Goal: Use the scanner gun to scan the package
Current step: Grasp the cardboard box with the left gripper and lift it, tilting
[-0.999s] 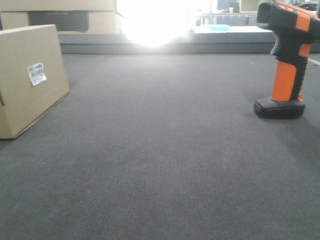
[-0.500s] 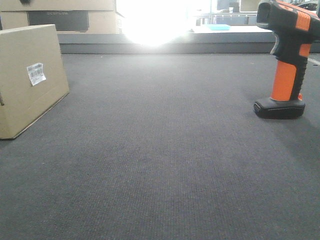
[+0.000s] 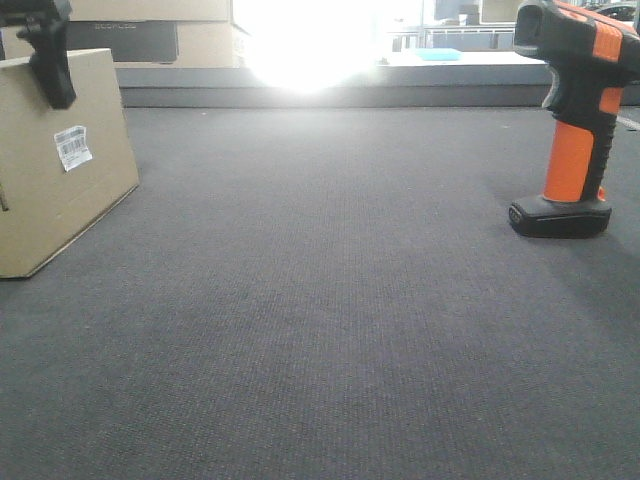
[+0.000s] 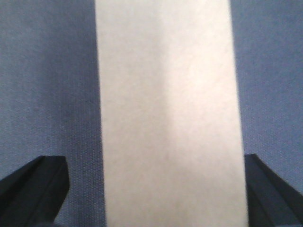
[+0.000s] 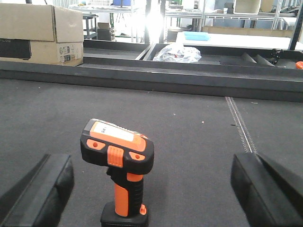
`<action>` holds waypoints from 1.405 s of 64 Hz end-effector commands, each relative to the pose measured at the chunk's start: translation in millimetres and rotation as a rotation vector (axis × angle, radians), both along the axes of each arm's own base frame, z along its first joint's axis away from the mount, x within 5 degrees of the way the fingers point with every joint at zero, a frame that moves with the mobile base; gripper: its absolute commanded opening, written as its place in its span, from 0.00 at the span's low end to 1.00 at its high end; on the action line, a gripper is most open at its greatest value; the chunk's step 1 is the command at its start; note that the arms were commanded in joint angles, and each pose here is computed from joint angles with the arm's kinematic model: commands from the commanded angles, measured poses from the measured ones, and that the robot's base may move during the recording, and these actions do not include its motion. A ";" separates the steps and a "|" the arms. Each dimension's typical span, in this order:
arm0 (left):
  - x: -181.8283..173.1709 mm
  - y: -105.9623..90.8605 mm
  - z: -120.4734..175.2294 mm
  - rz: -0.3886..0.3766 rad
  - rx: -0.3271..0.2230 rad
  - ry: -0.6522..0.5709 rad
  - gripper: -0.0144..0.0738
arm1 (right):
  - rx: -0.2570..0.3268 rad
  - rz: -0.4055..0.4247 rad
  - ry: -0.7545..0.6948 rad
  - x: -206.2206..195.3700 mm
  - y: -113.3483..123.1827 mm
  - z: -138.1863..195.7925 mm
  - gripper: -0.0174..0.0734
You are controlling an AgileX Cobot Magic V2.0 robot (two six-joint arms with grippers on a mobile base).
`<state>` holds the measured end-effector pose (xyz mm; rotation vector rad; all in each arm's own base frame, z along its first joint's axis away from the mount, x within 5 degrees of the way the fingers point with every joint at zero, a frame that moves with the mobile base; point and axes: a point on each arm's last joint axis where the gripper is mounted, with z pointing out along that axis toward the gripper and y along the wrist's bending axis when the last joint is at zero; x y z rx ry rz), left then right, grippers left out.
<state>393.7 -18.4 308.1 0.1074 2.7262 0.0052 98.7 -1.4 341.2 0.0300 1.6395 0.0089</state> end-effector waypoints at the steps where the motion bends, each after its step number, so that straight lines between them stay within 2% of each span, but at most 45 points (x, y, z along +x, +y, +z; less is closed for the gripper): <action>1: 0.2 0.5 3.9 0.002 -0.008 -0.010 0.82 | -0.002 0.001 -0.011 1.1 0.0 1.0 0.82; 5: -0.4 0.5 4.9 0.002 -0.008 -0.009 0.80 | -0.002 0.001 -0.011 1.1 0.0 1.0 0.82; 9: -1.2 0.5 4.6 0.002 -0.007 -0.001 0.72 | -0.002 0.001 -0.011 1.1 0.0 1.0 0.82; 14: -2.1 0.6 4.2 0.002 -0.007 0.011 0.52 | -0.002 0.001 -0.011 1.1 0.0 1.0 0.82; 23: -5.0 0.7 10.4 0.002 -0.007 0.002 0.06 | -0.002 0.001 -0.011 1.1 0.0 1.0 0.82; 24: -5.6 0.8 11.7 0.002 -0.007 0.003 0.04 | -0.002 0.001 -0.011 1.1 0.0 1.0 0.82; 33: -14.3 1.1 34.6 0.002 -0.008 -0.007 0.04 | -0.002 0.012 -0.011 1.1 1.2 1.0 0.82; 40: -25.8 -3.8 60.0 -0.005 -0.073 -0.057 0.04 | -0.001 0.028 -0.011 1.1 2.7 1.0 0.82; 46: -40.1 -11.0 79.8 -0.017 -0.168 -0.104 0.04 | -0.001 0.033 -0.011 1.1 3.3 1.0 0.82; 49: -47.6 -17.2 89.0 -0.031 -0.245 -0.122 0.04 | -0.001 0.033 -0.011 1.1 3.3 1.0 0.82; 58: -68.3 -31.2 105.3 -0.078 -0.419 -0.144 0.04 | -0.001 0.038 -0.009 1.1 3.8 0.8 0.82; 64: -79.7 -35.5 104.5 -0.077 -0.487 -0.143 0.04 | -0.002 0.071 0.020 0.8 7.0 -1.8 0.82; 74: -93.4 -36.6 86.9 -0.054 -0.517 -0.099 0.04 | 0.000 0.133 0.094 -0.4 13.0 -9.4 0.82; 82: -95.5 -39.4 66.3 -0.017 -0.575 -0.068 0.04 | 0.087 0.156 0.127 1.7 16.5 -24.9 0.82; 90: -94.4 -40.2 50.4 0.017 -0.601 -0.050 0.04 | 0.103 0.133 0.092 5.8 14.8 -43.2 0.82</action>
